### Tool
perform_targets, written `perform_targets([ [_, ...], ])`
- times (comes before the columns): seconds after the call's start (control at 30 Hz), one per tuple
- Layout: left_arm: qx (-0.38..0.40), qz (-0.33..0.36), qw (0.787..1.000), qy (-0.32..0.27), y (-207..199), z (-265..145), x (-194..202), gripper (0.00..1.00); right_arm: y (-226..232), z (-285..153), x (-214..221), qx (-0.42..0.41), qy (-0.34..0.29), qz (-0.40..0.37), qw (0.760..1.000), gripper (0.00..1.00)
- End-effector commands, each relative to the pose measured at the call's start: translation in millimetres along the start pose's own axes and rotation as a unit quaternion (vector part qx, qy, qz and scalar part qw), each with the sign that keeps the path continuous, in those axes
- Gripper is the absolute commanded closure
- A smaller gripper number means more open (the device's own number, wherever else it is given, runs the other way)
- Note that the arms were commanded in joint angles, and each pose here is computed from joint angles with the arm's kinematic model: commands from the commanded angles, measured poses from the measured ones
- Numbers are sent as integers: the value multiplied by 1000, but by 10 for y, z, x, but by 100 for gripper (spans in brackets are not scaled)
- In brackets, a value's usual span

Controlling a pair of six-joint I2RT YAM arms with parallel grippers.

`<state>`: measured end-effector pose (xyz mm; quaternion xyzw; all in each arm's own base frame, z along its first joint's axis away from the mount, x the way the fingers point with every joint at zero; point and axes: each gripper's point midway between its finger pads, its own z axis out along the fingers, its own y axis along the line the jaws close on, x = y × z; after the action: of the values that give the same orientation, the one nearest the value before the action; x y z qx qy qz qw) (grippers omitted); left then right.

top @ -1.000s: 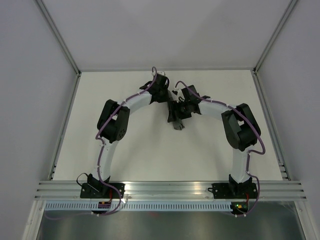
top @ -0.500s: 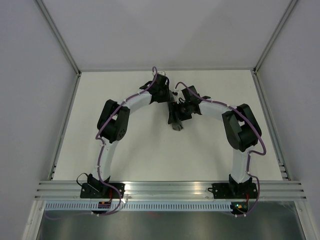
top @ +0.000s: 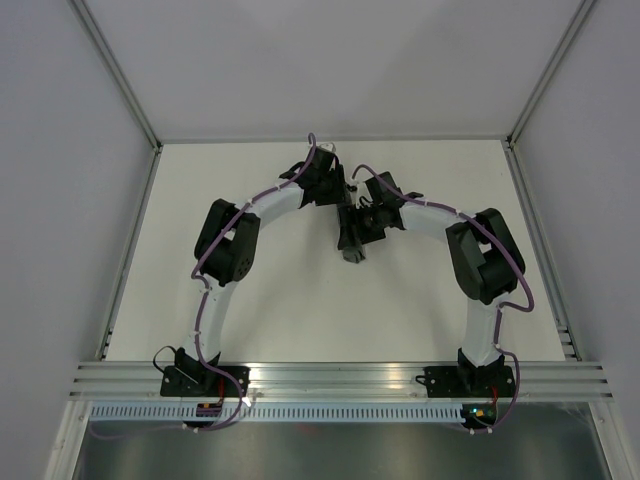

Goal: Fold the napkin, place the utensils inside, and roll it up
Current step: Roll the napkin at the center of the board, then reset both arms

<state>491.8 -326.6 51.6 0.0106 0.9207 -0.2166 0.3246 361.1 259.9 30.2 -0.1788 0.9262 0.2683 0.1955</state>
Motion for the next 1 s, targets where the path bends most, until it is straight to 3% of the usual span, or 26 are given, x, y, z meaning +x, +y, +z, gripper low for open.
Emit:
perform_targets([
  [0.0, 38, 20, 999, -26, -229, -161, -200, 46, 41, -178, -87, 0, -14, 1, 1000, 21],
  [0.67, 18, 9, 997, -77, -81, -508, -541, 40, 159, -548, -413, -8, -58, -24, 998, 20],
  [0.97, 24, -4, 993, -115, -23, -1114, -866, 39, 88, -1130, -728, -25, -111, -24, 993, 16],
])
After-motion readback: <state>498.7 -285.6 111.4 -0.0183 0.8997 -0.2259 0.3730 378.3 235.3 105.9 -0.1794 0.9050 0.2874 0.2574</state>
